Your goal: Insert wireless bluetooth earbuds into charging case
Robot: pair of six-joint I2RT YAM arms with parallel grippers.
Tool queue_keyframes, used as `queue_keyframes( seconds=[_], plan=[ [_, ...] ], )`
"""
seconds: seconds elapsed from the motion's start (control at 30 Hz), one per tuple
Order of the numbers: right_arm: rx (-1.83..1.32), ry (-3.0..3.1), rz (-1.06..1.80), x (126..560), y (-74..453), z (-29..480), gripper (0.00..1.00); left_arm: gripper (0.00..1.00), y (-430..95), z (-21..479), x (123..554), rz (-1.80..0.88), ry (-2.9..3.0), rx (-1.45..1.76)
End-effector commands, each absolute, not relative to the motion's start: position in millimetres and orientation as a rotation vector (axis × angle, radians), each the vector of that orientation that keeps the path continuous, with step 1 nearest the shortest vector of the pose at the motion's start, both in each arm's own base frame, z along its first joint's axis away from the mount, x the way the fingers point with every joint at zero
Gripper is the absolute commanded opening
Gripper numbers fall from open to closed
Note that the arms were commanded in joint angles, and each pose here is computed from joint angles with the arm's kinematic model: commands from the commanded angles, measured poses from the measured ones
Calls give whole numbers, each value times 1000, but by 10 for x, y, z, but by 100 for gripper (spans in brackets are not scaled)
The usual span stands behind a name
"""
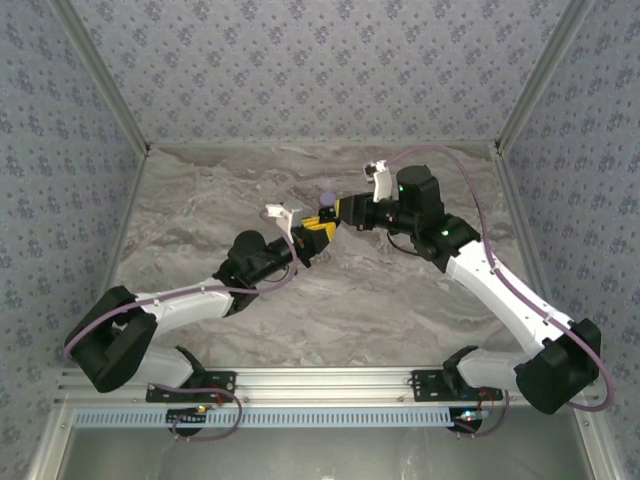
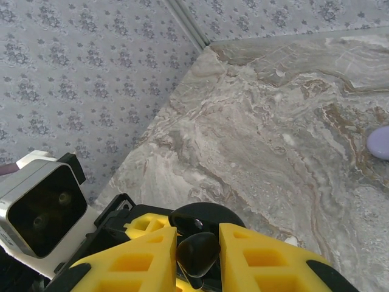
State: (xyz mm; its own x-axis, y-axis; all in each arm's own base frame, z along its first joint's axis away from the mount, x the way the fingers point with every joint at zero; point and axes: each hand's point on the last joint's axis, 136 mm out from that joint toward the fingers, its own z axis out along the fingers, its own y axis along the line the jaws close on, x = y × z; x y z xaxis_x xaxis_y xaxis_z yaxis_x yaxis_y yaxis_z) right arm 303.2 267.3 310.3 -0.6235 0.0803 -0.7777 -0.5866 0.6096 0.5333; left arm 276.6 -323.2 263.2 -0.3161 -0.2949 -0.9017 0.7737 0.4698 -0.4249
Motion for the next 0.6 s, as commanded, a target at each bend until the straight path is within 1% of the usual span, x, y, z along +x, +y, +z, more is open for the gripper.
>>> queue_keyframes(
  seconds=[0.0, 0.2, 0.57],
  plan=[
    [-448, 1917, 1062, 2975, 2705, 3443, 24, 18, -3272, 2983, 2714, -1199, 1432, 433],
    [-472, 1901, 1074, 2935, 2751, 3493, 24, 18, -3284, 3022, 2720, -1202, 1427, 430],
    [-482, 1911, 1071, 2934, 2793, 3437, 24, 18, -3301, 3083, 2696, -1219, 1413, 434]
  ],
)
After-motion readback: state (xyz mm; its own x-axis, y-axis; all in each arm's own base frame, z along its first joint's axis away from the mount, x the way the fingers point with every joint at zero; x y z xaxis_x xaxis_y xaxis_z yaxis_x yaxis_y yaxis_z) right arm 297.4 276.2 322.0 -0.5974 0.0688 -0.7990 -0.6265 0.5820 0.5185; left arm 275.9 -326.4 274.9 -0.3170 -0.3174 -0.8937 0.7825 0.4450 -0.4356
